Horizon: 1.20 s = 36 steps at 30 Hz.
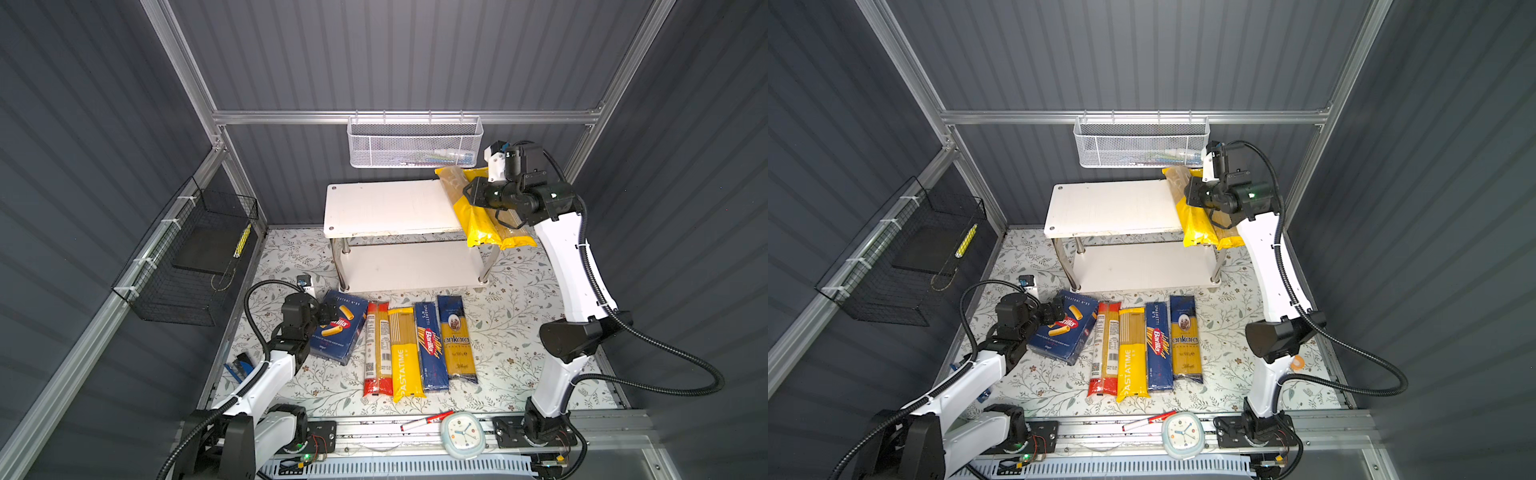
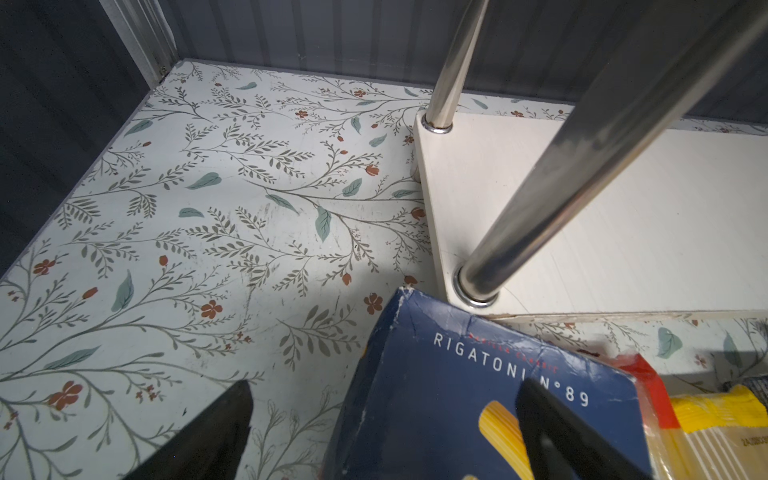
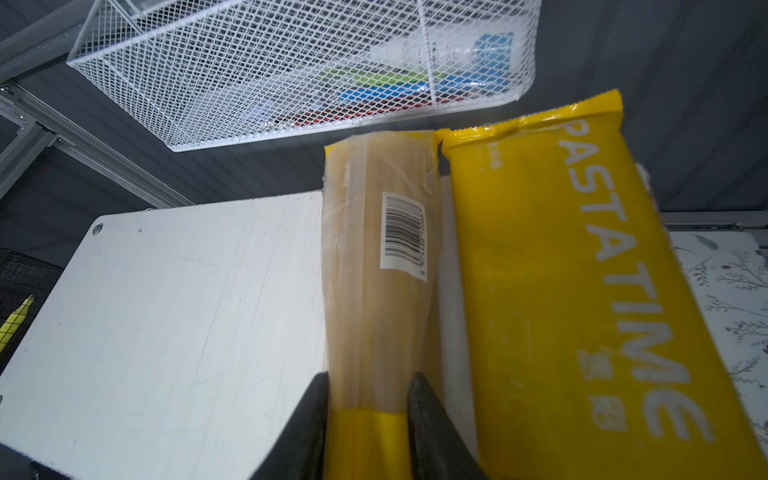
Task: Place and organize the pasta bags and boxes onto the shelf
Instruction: 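Carry the spaghetti bag onto the top shelf beside the Pastatime bag, then open the right gripper and draw it back down from the shelf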
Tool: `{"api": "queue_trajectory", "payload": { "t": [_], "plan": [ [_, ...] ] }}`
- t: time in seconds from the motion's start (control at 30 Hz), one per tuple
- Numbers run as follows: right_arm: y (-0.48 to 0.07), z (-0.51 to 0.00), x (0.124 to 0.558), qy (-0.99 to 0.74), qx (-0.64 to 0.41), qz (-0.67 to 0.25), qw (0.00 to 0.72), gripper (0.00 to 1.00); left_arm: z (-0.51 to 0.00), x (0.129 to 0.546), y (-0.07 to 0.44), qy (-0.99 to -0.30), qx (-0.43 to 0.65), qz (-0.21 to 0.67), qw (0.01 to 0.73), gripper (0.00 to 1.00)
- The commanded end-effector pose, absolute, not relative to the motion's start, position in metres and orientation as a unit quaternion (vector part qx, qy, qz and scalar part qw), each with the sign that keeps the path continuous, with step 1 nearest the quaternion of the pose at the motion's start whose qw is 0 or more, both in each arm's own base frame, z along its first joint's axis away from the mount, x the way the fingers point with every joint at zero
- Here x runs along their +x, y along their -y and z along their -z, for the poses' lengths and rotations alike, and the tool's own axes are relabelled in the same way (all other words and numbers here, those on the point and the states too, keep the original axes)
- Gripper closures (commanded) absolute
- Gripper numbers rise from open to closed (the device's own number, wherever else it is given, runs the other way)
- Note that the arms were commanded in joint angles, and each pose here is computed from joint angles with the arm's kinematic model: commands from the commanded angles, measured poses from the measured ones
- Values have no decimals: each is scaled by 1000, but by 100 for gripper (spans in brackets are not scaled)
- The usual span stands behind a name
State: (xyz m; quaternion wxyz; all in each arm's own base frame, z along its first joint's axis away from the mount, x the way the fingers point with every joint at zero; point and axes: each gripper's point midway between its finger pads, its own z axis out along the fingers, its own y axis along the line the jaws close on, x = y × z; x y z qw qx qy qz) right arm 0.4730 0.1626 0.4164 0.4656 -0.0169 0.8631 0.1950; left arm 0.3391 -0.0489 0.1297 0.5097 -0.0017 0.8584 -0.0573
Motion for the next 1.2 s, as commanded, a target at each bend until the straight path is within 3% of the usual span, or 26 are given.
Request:
{"api": "queue_trajectory", "payload": {
  "t": [0.0,0.07,0.17,0.3,0.5,1.17],
  "plan": [
    [-159,-435,473,-847,-10,-196,494,74,-135,338,50,-852,6,53,521,0],
    [-158,-436,471,-847,-12,-196,495,68,-134,338,50,-853,6,53,519,0],
    [-156,-445,462,-844,-14,-196,500,48,-134,338,49,-853,5,51,520,1],
    [-157,-465,434,-834,-35,-200,513,38,-134,338,47,-852,3,45,521,0],
    [-159,-464,379,-831,-56,-206,513,40,-134,338,46,-852,3,44,522,0],
    [-140,-333,233,-851,-44,-274,446,40,-139,338,46,-842,-4,48,537,0]
  ]
}}
